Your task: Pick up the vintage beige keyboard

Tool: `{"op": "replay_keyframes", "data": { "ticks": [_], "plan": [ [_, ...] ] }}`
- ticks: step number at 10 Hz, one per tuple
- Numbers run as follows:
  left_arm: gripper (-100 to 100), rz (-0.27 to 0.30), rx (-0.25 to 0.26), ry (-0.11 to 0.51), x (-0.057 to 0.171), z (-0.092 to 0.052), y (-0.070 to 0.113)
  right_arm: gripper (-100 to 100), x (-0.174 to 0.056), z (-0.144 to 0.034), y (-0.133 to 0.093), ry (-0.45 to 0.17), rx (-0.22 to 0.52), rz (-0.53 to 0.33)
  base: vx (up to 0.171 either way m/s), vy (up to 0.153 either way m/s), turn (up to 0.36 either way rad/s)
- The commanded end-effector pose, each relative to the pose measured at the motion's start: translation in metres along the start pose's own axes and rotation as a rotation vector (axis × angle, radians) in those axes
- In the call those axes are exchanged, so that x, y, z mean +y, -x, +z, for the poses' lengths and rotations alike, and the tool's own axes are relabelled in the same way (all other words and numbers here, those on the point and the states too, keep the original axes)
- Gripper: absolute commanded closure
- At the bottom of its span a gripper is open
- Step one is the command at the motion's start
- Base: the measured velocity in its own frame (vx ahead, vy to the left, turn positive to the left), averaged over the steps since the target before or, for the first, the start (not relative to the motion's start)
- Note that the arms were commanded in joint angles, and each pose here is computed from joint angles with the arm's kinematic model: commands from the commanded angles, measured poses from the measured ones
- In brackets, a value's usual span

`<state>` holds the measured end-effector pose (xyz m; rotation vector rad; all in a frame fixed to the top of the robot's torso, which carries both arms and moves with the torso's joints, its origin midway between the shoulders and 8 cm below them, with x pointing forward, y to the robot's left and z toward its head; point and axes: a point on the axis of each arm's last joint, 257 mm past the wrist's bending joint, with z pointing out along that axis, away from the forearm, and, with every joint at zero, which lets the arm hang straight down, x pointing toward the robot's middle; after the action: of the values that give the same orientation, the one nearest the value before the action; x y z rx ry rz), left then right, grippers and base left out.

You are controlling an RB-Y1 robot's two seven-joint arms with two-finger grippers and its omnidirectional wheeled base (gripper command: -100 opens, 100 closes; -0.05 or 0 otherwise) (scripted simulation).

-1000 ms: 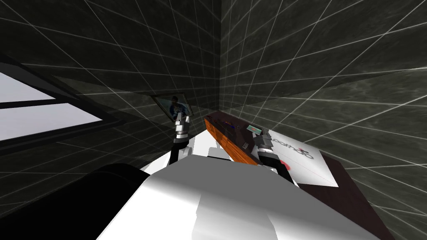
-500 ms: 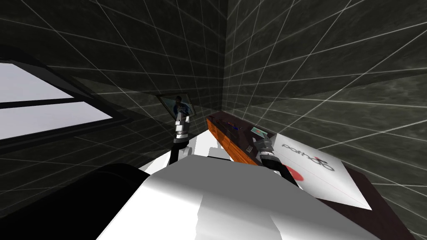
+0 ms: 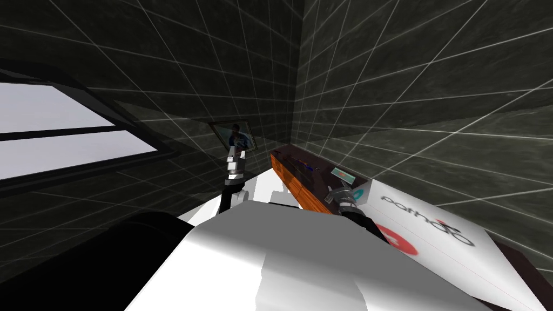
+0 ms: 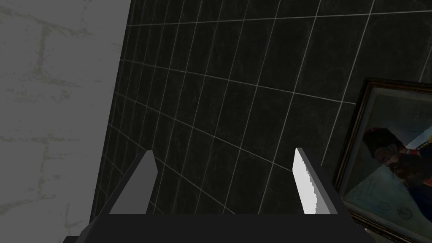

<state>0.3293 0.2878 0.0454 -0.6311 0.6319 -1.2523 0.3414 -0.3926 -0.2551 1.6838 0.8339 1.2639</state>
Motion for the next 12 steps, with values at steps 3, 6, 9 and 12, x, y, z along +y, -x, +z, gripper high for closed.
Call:
{"op": "replay_keyframes", "data": {
  "ticks": [3, 6, 9, 12],
  "plan": [
    [0, 0.000, 0.000, 0.000, 0.000, 0.000, 0.000, -100, -0.020, -0.005, 0.033, -0.076, -0.067, 0.088, 0.040, 0.027, 0.067],
    [0, 0.000, 0.000, 0.000, 0.000, 0.000, 0.000, -100, -0.058, -0.025, 0.088, -0.193, -0.199, 0.209, 0.046, 0.024, 0.130],
    [0, 0.000, 0.000, 0.000, 0.000, 0.000, 0.000, -100, -0.075, -0.038, 0.116, -0.239, -0.275, 0.311, 0.053, 0.027, 0.102],
    [0, 0.000, 0.000, 0.000, 0.000, 0.000, 0.000, -100, -0.091, -0.054, 0.143, -0.280, -0.355, 0.395, 0.049, 0.019, 0.078]
  ]
}}
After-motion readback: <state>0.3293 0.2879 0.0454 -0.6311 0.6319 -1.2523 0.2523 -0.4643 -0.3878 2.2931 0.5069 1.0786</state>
